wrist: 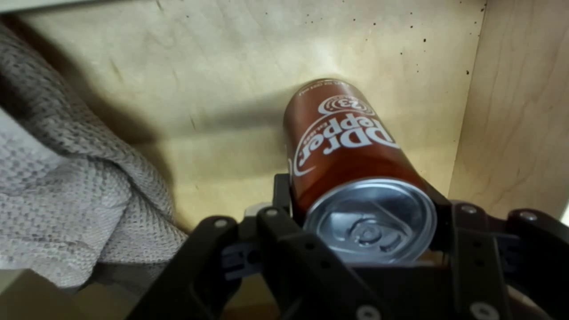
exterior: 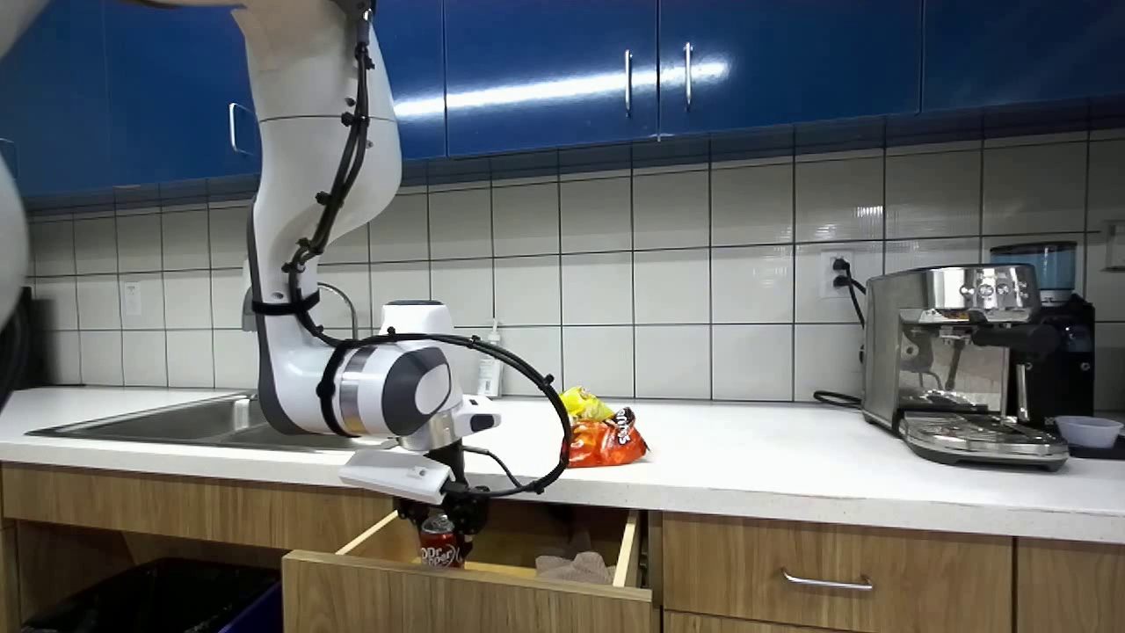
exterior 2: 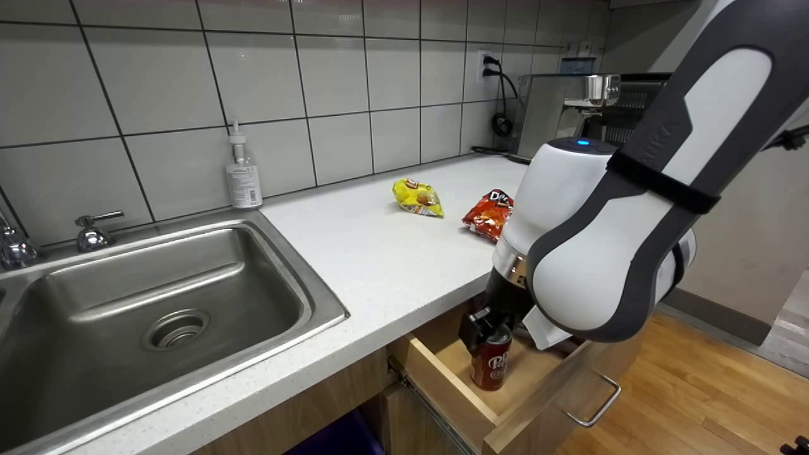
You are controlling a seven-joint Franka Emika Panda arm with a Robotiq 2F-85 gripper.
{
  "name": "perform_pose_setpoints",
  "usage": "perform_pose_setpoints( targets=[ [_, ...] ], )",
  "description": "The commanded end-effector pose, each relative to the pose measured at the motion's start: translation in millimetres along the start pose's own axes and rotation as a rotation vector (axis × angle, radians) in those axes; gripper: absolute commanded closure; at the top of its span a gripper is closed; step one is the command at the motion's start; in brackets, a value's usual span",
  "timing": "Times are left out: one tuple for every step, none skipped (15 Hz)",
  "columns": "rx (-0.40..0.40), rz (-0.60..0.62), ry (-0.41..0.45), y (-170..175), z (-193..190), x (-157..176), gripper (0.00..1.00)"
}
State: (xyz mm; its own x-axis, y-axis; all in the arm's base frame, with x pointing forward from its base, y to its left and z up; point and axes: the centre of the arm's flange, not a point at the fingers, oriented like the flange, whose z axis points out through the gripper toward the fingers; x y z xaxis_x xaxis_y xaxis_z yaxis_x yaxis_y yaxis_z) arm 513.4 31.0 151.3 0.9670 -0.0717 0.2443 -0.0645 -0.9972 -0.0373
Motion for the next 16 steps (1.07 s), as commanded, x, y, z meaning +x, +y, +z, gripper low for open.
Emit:
perform_pose_setpoints(
  targets=[
    [0.01, 0.021, 0.005, 0, 0, 5, 0.1],
    [0.009, 0.02, 0.005, 1, 0, 5, 0.07],
    [0.009, 0.019, 0.004, 1, -1, 5, 0.02],
    [0.01, 0.019, 0.004, 1, -1, 6, 0.0],
    [0.011, 0.019, 0.003, 1, -2, 6, 0.0],
    [0.012, 0.018, 0.003, 1, -4, 6, 0.0],
    [0.013, 0.021, 0.007, 0, -5, 5, 0.0],
    [0.012, 0.018, 0.011, 0, -6, 4, 0.0],
    [0.014, 0.016, 0.01, -1, -9, 2, 0.0],
    [0.015, 0.014, 0.011, -1, -10, 1, 0.0],
    [0.017, 0.012, 0.013, -2, -13, 0, 0.0],
    [0.018, 0.007, 0.016, -2, -15, -1, 0.0],
    [0.022, 0.006, 0.019, -4, -17, -2, 0.0],
    [0.025, 0.005, 0.022, -5, -19, -1, 0.0],
    [0.025, 0.001, 0.028, -6, -22, -2, 0.0],
    [0.027, -0.002, 0.031, -7, -25, -2, 0.0]
  ],
)
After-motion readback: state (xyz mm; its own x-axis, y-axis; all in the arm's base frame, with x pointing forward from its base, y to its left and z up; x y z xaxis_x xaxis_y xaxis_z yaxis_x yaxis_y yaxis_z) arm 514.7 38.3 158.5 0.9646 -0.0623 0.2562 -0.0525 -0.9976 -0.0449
